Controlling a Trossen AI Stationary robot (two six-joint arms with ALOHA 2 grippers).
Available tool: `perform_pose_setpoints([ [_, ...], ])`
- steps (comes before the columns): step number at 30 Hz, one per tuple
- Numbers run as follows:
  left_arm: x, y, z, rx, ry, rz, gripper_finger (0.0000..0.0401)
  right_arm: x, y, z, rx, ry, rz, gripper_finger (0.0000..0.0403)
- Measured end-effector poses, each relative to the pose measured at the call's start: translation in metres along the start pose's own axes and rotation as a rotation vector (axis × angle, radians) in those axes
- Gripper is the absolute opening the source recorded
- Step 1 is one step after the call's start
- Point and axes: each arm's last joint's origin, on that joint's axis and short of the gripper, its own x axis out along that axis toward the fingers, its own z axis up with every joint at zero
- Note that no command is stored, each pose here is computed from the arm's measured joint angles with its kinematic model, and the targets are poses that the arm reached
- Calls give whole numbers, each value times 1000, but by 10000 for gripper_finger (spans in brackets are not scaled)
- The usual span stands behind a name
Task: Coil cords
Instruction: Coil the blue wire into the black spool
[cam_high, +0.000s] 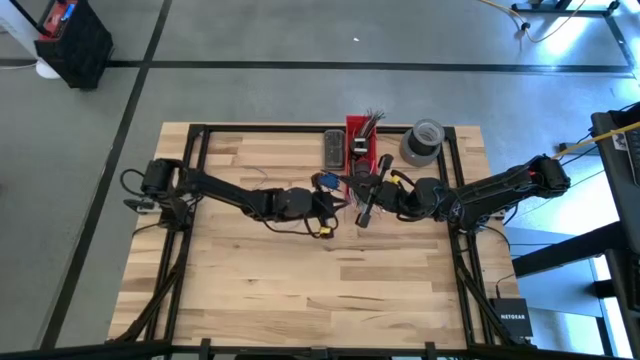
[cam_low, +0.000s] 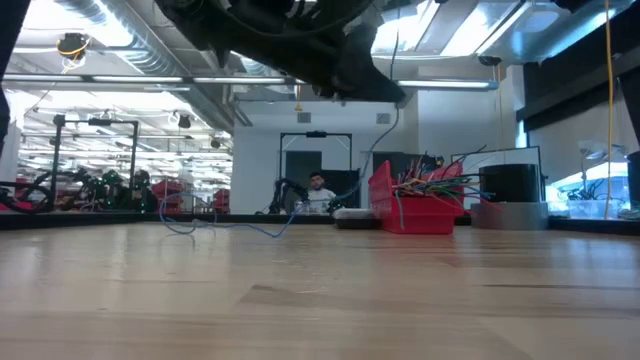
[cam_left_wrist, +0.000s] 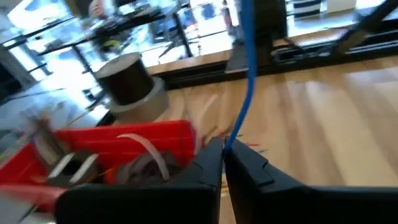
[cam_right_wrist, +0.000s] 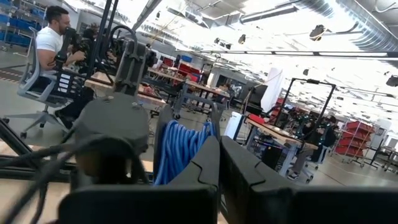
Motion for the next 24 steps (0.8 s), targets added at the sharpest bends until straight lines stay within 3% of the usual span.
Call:
perform_pose_setpoints([
  [2, 1, 5, -3, 11, 45, 61, 13, 0, 0, 0, 1, -1, 2, 8],
  [7, -7, 12, -13, 163, 234, 250, 4, 0, 1, -2, -14, 17, 18, 8],
  [11, -31, 15, -4, 253, 349, 359, 7, 0, 2, -3, -20, 26, 30, 8],
  [15, -66, 25, 14, 219, 384, 365, 3, -1, 2, -2, -32, 21, 46, 8],
  [21, -110, 50, 34, 134, 379, 378, 3, -1, 7, -8, -76, 48, 164, 8],
  [24, -127, 62, 47, 61, 311, 298, 4, -2, 8, -10, -130, 62, 177, 8],
])
